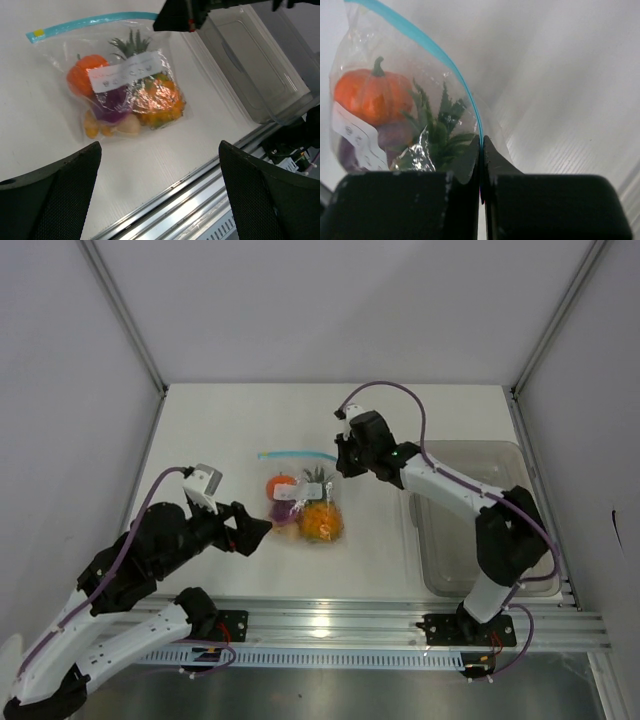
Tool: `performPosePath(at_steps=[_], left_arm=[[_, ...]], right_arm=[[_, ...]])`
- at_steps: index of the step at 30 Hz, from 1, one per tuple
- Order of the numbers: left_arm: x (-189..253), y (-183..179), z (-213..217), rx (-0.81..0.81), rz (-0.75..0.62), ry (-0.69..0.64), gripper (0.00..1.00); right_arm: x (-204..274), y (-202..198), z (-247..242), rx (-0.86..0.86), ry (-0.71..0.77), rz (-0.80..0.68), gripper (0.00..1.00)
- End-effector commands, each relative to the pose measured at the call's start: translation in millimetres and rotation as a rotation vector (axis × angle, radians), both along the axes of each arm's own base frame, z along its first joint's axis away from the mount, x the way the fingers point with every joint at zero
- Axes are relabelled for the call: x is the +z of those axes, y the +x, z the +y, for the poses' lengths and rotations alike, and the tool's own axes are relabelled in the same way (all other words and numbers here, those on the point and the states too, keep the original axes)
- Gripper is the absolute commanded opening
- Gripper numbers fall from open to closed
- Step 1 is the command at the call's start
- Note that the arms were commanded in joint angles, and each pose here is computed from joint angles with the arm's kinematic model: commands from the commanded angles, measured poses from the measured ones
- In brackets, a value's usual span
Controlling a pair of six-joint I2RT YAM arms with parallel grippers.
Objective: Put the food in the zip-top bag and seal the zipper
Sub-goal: Place the zipper food storage bag at the center of the board.
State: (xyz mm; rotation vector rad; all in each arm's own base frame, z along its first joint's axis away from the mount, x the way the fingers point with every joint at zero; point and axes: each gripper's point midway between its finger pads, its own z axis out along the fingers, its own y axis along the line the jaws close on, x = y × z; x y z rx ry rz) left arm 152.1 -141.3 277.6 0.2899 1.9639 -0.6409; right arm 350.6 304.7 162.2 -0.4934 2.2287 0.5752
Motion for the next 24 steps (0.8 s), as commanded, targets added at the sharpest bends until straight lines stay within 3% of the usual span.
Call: performPosePath(at_steps=[1,2,5,8,10,11,13,19,21,24], left_arm=[[1,-9,-13,-0.066,0.009,-0.076,0.99],[0,-10,-13,-0.074,0.008,-0.081,0.99],[-2,-16,-15,-0.098,0.012,-0.097,0.99],[-1,-18,-14,-0.100,0.010,-0.105,1.00],[0,-18,-13,-0.100,0.005,-0.107,0.99],[0,-18,-14,-0.099,0.004,-0.110,1.00],[0,-17,-16,-0.103,0.007,-0.109,0.99],[-11,-18,-26,-0.131,0.046,-0.121,0.99],[-12,-19,-30,-0.145,0.052,-0.136,0.99],[-14,-19,-35,-0.158,0.061,-0.148,1.00]], right_arm=[[12,44,13,-0.011,-0.030,-0.132,0.00],[9,54,10,-0.045,-0.059,-0.144,0.02],[4,70,13,-0.063,-0.099,-0.153,0.46],[11,78,12,-0.081,-0.125,-0.164,0.66],[20,85,6,-0.120,-0.151,-0.180,0.73],[19,82,1,-0.141,-0.172,-0.167,0.86],[32,79,-12,-0.191,-0.199,-0.189,0.97],[55,21,-58,-0.338,-0.277,-0.174,0.99],[30,-13,-71,-0.367,-0.314,-0.107,0.99],[34,-52,-89,-0.428,-0.254,-0.083,0.99]])
